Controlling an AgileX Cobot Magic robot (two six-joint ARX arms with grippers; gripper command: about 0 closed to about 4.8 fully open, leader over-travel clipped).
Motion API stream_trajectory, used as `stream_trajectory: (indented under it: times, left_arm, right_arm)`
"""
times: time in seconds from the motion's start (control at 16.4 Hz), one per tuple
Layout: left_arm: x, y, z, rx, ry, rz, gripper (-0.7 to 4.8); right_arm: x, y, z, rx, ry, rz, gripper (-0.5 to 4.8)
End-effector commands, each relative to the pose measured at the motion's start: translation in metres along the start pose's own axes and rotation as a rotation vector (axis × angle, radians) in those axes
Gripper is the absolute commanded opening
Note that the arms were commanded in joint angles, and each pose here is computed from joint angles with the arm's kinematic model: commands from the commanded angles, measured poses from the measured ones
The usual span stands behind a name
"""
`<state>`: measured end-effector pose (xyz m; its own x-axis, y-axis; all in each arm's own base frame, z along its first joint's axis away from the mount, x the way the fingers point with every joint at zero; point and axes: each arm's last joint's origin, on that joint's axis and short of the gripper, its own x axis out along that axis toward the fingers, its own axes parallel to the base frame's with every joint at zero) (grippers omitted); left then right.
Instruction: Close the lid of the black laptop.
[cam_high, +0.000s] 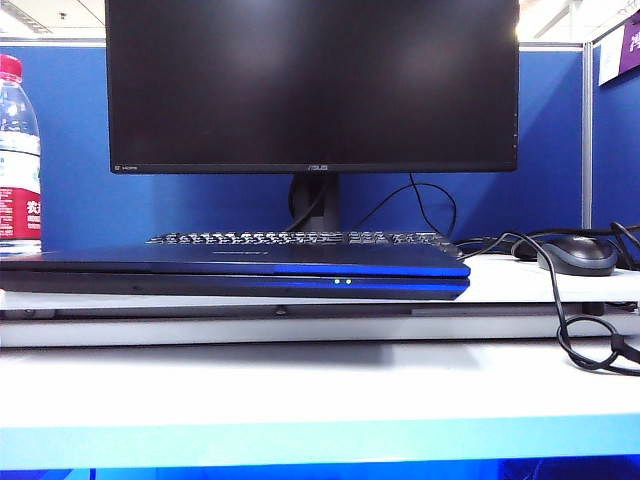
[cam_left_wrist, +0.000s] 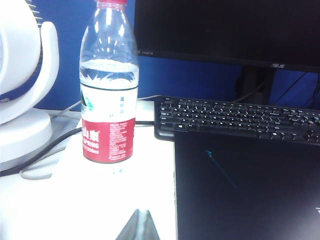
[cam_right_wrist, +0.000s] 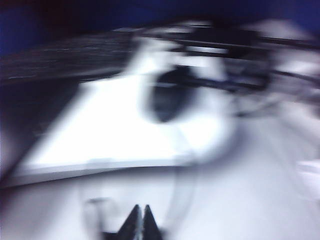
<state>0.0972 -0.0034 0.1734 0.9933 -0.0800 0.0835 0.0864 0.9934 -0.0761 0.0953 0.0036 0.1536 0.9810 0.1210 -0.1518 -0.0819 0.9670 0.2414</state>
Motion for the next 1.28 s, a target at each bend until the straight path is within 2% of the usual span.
stream_trajectory:
  times: [0.06, 0.18, 0.36, 0.55, 1.28]
  left_arm:
    - [-0.0001, -0.0001, 0.0006, 0.004, -0.007, -0.003, -0.05]
    - [-0.0001, -0.0001, 0.0006, 0.004, -0.007, -0.003, -0.05]
    - [-0.0001, -0.0001, 0.0006, 0.004, -0.006, -0.003, -0.05]
    - [-0.0001, -0.0001, 0.0006, 0.004, -0.007, -0.003, -0.05]
    - [-0.0001, -0.0001, 0.0006, 0.004, -0.006, -0.003, -0.05]
  right_arm:
    - [0.0005, -0.0045, 0.0045, -0.128, -0.081, -0.069, -0.06]
    - [0.0000, -0.0038, 0.0088, -0.188, -0.122, -0.070, -0.07]
    - [-0.0002, -0.0063, 0.0092, -0.174, -0.135, -0.154, -0.06]
    - [-0.0005, -0.0079, 0.0095, -0.141, -0.141, -0.182, -0.06]
    - [-0.0003, -0.0071, 0.0089, -0.142, -0.134, -0.168, -0.06]
